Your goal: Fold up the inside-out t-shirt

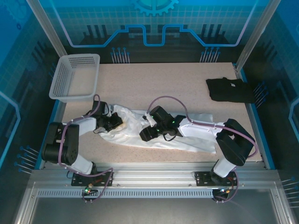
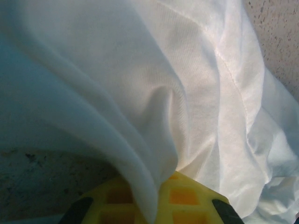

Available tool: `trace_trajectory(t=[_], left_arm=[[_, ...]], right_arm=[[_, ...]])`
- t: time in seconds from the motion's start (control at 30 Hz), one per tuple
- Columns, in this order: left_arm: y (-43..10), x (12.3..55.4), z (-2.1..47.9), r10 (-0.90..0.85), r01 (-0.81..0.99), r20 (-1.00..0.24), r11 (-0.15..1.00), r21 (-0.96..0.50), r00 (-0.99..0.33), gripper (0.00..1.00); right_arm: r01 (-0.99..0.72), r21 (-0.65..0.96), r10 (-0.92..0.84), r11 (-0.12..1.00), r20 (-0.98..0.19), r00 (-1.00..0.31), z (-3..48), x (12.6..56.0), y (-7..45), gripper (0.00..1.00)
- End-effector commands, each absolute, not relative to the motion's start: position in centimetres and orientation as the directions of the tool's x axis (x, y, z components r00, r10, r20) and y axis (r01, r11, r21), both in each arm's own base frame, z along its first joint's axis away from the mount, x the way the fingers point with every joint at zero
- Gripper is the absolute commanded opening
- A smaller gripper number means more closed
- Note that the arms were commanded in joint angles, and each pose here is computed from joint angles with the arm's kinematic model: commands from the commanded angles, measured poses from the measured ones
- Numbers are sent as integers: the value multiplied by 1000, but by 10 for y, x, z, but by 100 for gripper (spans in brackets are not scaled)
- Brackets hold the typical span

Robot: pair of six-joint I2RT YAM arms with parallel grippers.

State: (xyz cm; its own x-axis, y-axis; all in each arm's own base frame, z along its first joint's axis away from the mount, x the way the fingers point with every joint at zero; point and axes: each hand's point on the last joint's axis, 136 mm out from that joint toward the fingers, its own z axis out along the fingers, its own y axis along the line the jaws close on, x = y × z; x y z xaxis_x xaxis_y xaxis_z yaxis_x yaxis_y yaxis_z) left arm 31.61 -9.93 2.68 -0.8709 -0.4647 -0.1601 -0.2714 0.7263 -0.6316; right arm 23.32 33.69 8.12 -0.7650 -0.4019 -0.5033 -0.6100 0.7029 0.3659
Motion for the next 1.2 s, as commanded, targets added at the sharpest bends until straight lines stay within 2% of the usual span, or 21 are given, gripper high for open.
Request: trace_trajectory(t=[0.0,0.13,0.27,0.43,0.57,0.73,0.8,0.9,1.0,1.17], left_arm=[[-102,316,31,-497,-283,-162,698,-658,-852,0],[-88,310,40,-549,-334,-176,700,-632,-817,0],[-58,303,54,-564,-389,-244,766,-512,-789,0],[-9,307,91,-535,-429,-437,843,-323,-723,0],[22,316,120,-471,-451,-545,874,-180,-694,0],[71,318,165,-318,-500,-628,856,132,-710,0],[73,322,173,-304,-497,-633,855,149,-712,0],[68,328,174,-313,-486,-634,866,115,-707,0],[65,333,177,-311,-480,-637,871,106,-705,0],[51,340,185,-306,-446,-637,893,67,-708,0]], right_arm=[[-599,344,-373,723,-536,-758,100,240,325,69],[-583,321,-341,747,-568,-749,114,249,305,70],[-552,317,-297,771,-588,-752,123,258,277,72],[-493,351,-215,796,-598,-772,129,268,241,73],[-436,361,-162,824,-586,-794,132,275,214,73],[-283,285,-99,916,-523,-847,121,282,168,73],[-262,273,-95,926,-503,-859,113,285,164,72],[-292,370,-84,882,-486,-870,105,294,189,70],[-296,441,-78,848,-447,-891,90,305,213,63],[-286,426,-99,858,-409,-907,72,317,219,58]])
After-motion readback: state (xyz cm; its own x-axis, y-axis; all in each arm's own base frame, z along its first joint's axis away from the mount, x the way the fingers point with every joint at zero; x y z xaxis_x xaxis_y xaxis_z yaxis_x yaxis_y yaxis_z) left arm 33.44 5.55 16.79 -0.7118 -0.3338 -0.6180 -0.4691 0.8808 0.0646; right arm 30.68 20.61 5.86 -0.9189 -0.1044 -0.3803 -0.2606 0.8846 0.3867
